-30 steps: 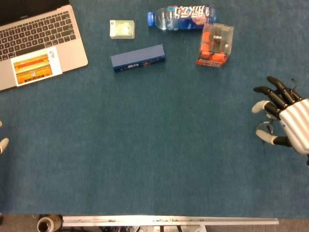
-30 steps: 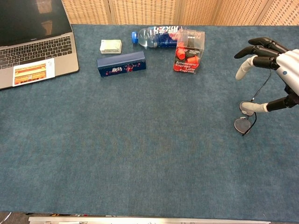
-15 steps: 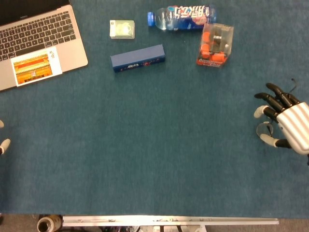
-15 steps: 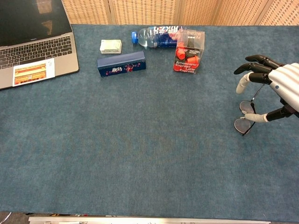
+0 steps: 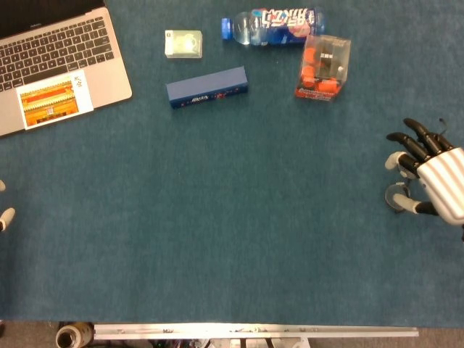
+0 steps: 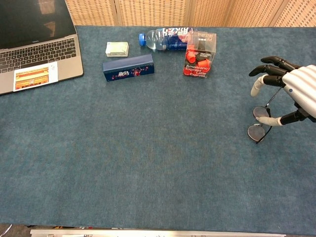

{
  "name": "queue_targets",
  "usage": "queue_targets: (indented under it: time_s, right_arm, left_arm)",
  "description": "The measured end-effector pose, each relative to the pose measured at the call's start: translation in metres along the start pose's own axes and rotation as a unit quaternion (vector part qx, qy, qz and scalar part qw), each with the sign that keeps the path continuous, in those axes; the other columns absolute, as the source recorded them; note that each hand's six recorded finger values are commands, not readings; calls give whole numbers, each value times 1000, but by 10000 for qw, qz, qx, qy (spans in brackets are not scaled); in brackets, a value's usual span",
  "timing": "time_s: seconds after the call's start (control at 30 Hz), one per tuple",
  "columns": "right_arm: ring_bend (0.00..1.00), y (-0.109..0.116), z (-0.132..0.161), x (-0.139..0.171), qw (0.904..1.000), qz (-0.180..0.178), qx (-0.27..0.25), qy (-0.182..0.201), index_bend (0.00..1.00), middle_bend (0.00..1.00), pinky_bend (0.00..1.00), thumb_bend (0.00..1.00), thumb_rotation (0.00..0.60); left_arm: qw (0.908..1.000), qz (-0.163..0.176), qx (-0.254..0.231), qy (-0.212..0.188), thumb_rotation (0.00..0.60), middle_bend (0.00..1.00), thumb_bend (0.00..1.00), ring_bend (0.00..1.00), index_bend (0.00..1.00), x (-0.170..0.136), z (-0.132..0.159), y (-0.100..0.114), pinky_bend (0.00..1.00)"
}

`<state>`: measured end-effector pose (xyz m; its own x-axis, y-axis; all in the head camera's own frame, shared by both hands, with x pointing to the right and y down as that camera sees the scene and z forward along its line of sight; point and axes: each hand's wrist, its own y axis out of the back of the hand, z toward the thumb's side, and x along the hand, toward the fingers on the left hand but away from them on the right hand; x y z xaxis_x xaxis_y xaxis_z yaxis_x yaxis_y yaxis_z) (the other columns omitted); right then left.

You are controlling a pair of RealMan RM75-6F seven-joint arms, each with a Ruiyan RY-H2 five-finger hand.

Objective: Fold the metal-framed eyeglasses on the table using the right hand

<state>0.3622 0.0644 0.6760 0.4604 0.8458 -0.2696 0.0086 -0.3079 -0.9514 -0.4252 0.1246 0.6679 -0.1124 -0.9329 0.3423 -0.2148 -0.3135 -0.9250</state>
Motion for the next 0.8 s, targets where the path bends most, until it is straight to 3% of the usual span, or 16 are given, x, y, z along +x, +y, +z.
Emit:
queue_targets:
  time_s: [0.8]
  right_arm:
    - [87, -21, -26, -12, 9989, 44, 329, -328, 455, 247, 292, 0, 600]
  left_arm:
    - [9999, -97, -41, 63, 600, 360, 159, 237, 488, -3, -2, -6, 509]
